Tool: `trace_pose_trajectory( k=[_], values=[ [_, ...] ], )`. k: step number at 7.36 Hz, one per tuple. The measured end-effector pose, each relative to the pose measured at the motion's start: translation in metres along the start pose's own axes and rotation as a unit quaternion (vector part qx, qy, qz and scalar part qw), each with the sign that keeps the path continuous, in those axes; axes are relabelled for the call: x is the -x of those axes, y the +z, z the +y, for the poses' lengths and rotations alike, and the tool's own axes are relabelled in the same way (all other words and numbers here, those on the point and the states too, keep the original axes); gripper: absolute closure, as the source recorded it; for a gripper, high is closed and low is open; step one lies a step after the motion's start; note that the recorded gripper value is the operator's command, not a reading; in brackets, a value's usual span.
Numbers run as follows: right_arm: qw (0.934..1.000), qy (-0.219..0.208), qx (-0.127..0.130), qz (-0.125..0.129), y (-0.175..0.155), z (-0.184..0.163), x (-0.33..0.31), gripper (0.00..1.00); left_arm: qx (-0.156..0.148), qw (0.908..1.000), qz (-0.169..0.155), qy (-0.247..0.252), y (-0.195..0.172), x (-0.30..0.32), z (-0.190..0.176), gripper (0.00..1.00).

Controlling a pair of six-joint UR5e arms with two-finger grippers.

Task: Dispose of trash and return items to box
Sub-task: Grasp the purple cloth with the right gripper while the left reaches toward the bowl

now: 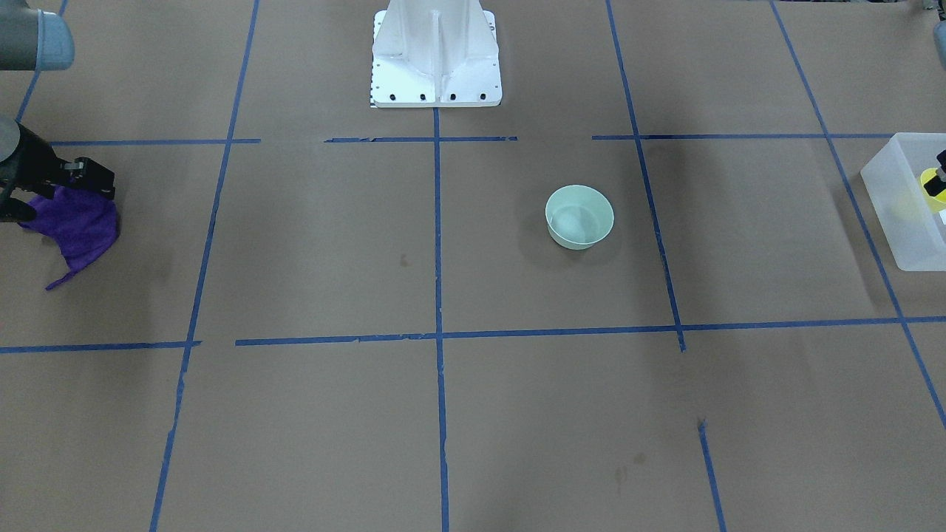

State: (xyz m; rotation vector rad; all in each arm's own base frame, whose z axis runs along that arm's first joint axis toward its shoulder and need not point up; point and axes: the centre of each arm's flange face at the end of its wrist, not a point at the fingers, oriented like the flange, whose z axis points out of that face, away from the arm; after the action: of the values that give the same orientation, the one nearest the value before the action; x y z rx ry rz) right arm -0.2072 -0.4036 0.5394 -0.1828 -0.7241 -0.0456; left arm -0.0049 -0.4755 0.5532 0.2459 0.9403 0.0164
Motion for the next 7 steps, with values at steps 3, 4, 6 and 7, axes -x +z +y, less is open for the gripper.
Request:
trace_pose_trajectory(
  k=[3, 4, 6, 7],
  values=[
    [0.9994, -0.001, 0.009, 0.034, 0.022, 0.014, -0.009, 1.00, 0.006, 0.9995, 0.023, -0.020, 0.014, -0.075, -0.026, 0.01],
    [0.9993, 0.001, 0.010, 0.036, 0.024, 0.015, -0.012, 1.00, 0.014, 0.9992, 0.028, -0.025, 0.026, -0.101, -0.032, 0.00],
    [0.9992, 0.004, 0.013, 0.037, 0.025, 0.017, -0.015, 1.00, 0.039, 0.9983, 0.038, -0.021, 0.058, -0.166, -0.031, 0.00],
    [0.9993, 0.003, 0.011, 0.035, 0.022, 0.017, -0.014, 1.00, 0.049, 0.9977, 0.039, -0.025, 0.071, -0.195, -0.022, 0.00]
  ],
)
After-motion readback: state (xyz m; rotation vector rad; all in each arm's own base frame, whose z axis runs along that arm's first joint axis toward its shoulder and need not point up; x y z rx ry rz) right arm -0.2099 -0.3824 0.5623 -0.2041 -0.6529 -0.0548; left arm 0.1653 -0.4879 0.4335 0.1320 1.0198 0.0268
